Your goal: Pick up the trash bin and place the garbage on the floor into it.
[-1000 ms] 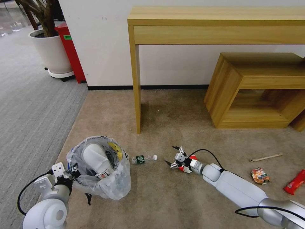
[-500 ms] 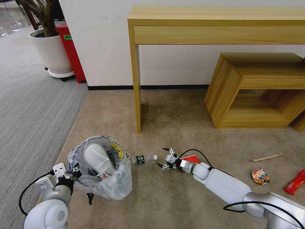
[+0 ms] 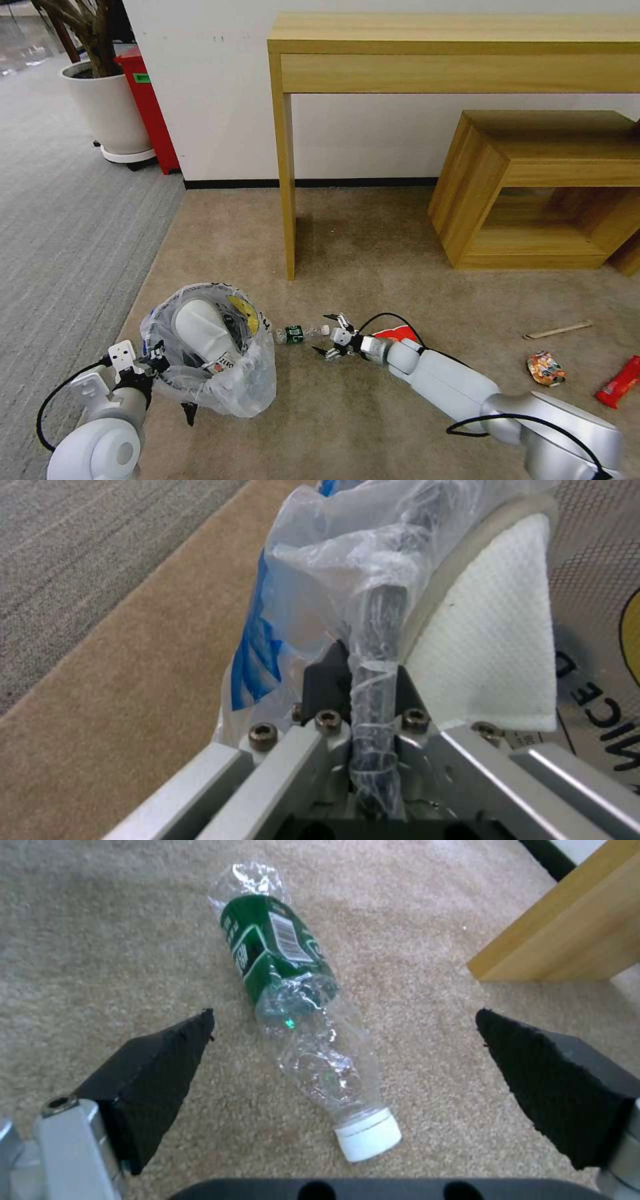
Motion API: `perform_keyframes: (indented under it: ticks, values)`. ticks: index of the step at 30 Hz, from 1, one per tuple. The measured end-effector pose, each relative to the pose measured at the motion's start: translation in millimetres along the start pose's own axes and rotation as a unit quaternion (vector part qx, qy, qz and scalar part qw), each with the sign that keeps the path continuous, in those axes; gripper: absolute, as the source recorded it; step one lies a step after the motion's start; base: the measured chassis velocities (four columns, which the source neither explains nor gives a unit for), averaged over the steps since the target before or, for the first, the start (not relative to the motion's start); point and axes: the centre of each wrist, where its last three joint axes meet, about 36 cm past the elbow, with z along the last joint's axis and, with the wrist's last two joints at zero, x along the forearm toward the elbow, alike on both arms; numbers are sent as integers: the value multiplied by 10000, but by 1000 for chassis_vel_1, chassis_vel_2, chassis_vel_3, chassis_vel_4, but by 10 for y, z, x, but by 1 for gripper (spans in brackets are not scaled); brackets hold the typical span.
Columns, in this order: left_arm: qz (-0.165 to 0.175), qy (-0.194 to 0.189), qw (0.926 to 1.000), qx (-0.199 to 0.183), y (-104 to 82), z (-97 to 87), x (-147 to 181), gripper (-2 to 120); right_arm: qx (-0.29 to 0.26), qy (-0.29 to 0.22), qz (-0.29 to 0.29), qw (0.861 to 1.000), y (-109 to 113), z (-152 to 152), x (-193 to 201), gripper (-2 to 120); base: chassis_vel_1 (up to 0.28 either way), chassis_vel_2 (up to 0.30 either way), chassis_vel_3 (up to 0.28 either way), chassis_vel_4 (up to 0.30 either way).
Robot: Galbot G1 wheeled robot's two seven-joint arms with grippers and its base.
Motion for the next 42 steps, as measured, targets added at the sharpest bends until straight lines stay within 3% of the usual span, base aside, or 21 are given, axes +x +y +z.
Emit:
perform_keyframes:
  ticks: [16,32,42]
  values:
    - [40,-53,10000,-7,-3,-7,-2,1,102,209,-37,9997,-40,56,-120,100,0,0,0,0]
    - [78,-108,9999,56,-13,15,11,1,-75,495,-190,9986,221,70,-215,100,0,0,0,0]
    - [88,-142,9998,72,-12,45,22,1,-98,672,-49,9977,255,60,-242,98,0,0,0,0]
